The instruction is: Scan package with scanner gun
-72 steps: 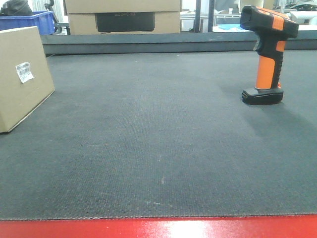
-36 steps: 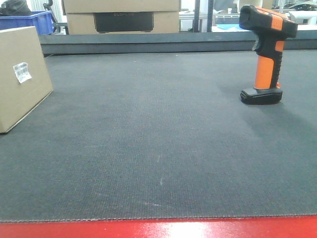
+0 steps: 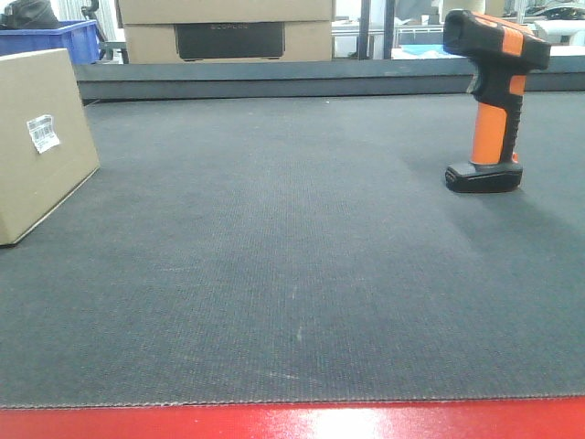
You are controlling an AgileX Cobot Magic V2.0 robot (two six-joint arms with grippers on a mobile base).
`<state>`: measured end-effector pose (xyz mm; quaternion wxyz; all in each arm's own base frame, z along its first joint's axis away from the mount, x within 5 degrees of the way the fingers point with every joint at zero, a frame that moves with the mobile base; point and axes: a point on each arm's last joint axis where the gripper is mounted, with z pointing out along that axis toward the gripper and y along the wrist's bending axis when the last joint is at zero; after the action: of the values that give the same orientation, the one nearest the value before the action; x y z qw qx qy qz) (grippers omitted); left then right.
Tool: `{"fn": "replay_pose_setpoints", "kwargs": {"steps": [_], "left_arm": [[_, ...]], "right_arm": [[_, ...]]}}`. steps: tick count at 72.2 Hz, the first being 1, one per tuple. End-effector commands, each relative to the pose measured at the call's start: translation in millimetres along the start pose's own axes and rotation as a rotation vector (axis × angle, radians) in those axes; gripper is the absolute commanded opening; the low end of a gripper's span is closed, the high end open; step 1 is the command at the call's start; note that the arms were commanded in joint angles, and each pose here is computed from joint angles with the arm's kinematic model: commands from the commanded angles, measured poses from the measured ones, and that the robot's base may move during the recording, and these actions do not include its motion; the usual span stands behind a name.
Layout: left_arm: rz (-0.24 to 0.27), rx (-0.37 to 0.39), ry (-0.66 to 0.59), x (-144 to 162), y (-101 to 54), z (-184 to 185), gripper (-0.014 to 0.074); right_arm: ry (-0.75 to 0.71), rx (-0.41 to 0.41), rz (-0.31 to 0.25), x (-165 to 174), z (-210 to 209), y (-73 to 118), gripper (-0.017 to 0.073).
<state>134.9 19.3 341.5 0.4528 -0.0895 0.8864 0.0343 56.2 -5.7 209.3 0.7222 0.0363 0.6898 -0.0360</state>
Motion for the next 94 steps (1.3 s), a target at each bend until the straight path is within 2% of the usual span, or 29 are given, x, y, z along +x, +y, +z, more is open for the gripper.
{"fn": "replay_pose_setpoints", "kwargs": {"steps": [1,7,18,25,43,61,69,84,91,94], "left_arm": [[-0.013,0.008,0.027,-8,-1.9,12,-0.0111],[-0.03,0.037,0.026,-19,-6.7,24,-0.0111],[0.033,0.069,0.157,-40,-23.9,50,-0.0111],[0.027,0.077,0.187,-63,-35.3,71,-0.0111],[0.028,0.064,0.26,-110,-47.4,112,-0.0111],[0.024,0.062,0.251,-142,-53.5,125,-0.0099],[0.026,0.06,0.265,-144,-55.1,135,0.0034],[0.031,0.056,0.294,-139,-57.5,155,0.0456],[0.034,0.052,0.322,-134,-58.9,169,0.0587],[0.035,0.05,0.334,-132,-59.3,173,0.0606]], "right_arm": [[-0.02,0.003,-0.005,-2,0,-0.2,-0.0167],[-0.02,0.003,-0.005,-2,0,-0.2,-0.0167],[-0.02,0.003,-0.005,-2,0,-0.2,-0.0167],[-0.02,0.003,-0.005,-2,0,-0.2,-0.0167],[-0.02,0.003,-0.005,-2,0,-0.2,-0.0167],[-0.02,0.003,-0.005,-2,0,-0.2,-0.0167],[-0.02,0.003,-0.005,-2,0,-0.2,-0.0167],[-0.02,0.003,-0.005,-2,0,-0.2,-0.0167],[-0.02,0.003,-0.005,-2,0,-0.2,-0.0167],[-0.02,0.003,-0.005,-2,0,-0.2,-0.0167]]}}
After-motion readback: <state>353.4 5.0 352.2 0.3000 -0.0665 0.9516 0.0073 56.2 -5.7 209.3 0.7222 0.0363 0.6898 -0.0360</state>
